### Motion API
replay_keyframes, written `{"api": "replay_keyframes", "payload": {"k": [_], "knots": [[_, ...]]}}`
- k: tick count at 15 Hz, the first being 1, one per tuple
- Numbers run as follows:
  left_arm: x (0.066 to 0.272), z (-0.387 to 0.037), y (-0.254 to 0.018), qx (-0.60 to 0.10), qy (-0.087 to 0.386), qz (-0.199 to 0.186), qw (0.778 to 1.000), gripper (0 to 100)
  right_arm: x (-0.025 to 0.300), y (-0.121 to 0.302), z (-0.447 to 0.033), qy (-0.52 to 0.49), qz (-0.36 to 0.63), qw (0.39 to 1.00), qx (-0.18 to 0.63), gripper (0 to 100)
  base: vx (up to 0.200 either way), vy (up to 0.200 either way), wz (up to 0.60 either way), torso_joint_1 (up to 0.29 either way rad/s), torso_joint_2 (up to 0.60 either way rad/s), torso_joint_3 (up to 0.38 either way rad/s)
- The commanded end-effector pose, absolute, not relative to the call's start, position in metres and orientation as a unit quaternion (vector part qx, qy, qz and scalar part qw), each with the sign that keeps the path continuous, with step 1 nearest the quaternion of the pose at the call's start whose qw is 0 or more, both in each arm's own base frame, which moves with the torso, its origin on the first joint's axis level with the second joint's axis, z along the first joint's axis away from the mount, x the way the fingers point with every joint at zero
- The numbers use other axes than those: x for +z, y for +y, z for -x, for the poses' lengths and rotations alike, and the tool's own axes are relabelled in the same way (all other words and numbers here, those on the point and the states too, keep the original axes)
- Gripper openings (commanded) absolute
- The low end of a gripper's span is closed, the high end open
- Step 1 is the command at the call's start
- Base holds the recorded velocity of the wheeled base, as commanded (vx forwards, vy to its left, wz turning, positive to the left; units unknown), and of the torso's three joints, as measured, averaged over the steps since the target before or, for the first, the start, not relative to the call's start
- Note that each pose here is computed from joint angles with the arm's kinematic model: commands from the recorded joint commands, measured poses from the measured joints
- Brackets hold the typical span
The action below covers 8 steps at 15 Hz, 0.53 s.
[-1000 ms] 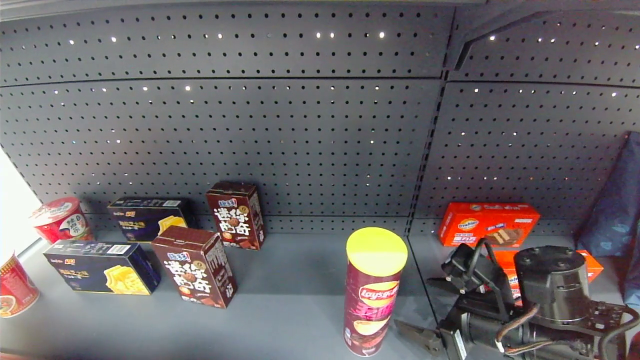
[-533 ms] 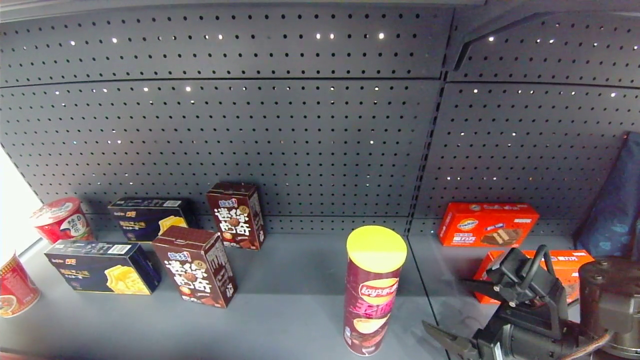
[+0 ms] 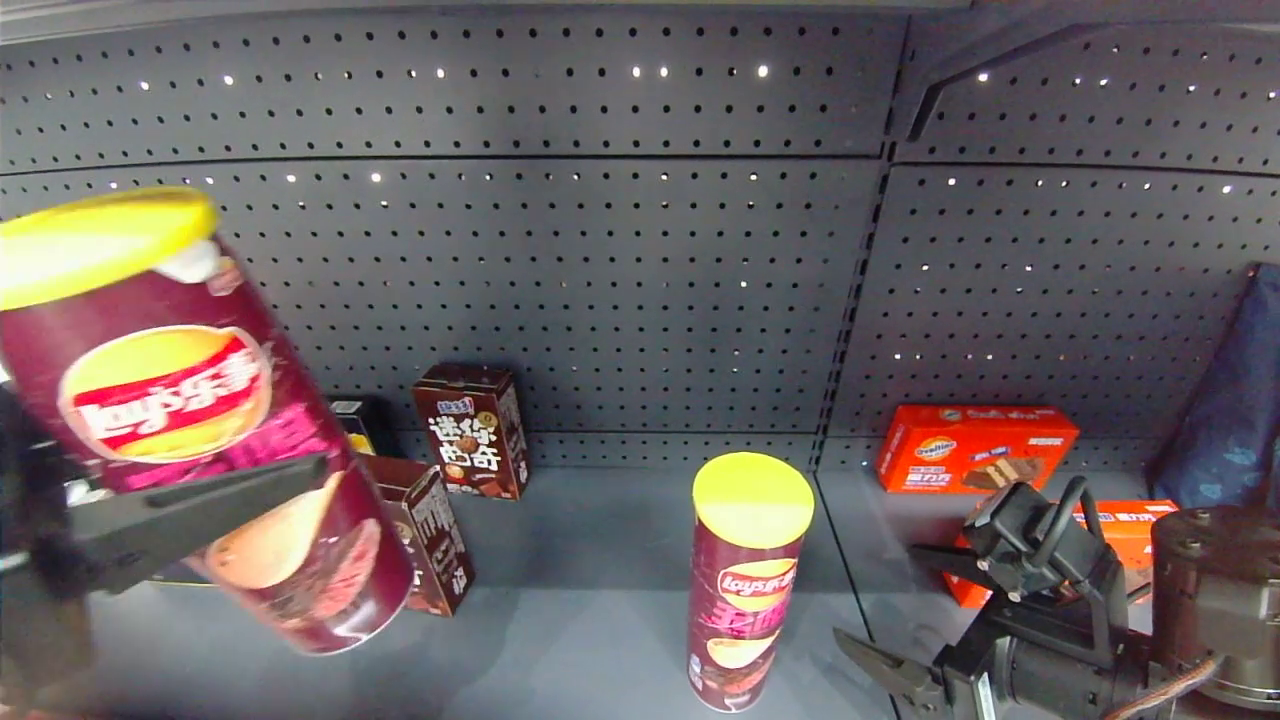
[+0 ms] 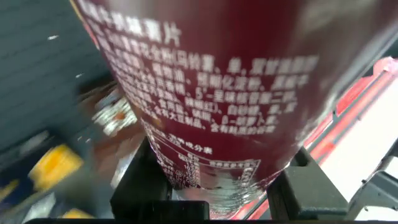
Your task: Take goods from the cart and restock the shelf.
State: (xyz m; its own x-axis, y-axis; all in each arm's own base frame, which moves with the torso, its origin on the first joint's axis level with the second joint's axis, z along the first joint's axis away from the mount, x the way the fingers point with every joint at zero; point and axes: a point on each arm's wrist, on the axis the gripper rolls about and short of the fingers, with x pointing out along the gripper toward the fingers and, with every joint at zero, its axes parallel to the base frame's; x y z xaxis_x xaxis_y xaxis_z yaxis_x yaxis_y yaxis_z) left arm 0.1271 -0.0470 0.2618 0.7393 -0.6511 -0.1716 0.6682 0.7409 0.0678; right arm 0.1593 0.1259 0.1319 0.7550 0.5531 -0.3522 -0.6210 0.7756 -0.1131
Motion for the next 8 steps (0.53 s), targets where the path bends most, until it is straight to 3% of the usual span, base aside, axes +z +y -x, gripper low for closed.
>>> {"api": "replay_keyframes", "payload": {"k": [1, 3, 5, 8], "knots": [[0.245, -0.185, -0.097, -0.398, 0.124, -0.07, 0.906, 0, 0.133, 0.127, -0.161, 0.149, 0.111, 0.931, 0.316, 100, 0.0, 0.0, 0.0, 0.0, 0.0, 0.0], [0.23, -0.202, -0.12, -0.42, 0.139, -0.067, 0.894, 0, 0.134, 0.128, -0.162, 0.146, 0.11, 0.931, 0.316, 100, 0.0, 0.0, 0.0, 0.0, 0.0, 0.0], [0.221, -0.22, -0.139, -0.427, 0.121, -0.068, 0.894, 0, 0.133, 0.127, -0.162, 0.148, 0.11, 0.931, 0.316, 100, 0.0, 0.0, 0.0, 0.0, 0.0, 0.0], [0.206, -0.246, -0.16, -0.423, 0.133, -0.076, 0.893, 0, 0.136, 0.128, -0.164, 0.144, 0.107, 0.932, 0.316, 100, 0.0, 0.0, 0.0, 0.0, 0.0, 0.0]]}}
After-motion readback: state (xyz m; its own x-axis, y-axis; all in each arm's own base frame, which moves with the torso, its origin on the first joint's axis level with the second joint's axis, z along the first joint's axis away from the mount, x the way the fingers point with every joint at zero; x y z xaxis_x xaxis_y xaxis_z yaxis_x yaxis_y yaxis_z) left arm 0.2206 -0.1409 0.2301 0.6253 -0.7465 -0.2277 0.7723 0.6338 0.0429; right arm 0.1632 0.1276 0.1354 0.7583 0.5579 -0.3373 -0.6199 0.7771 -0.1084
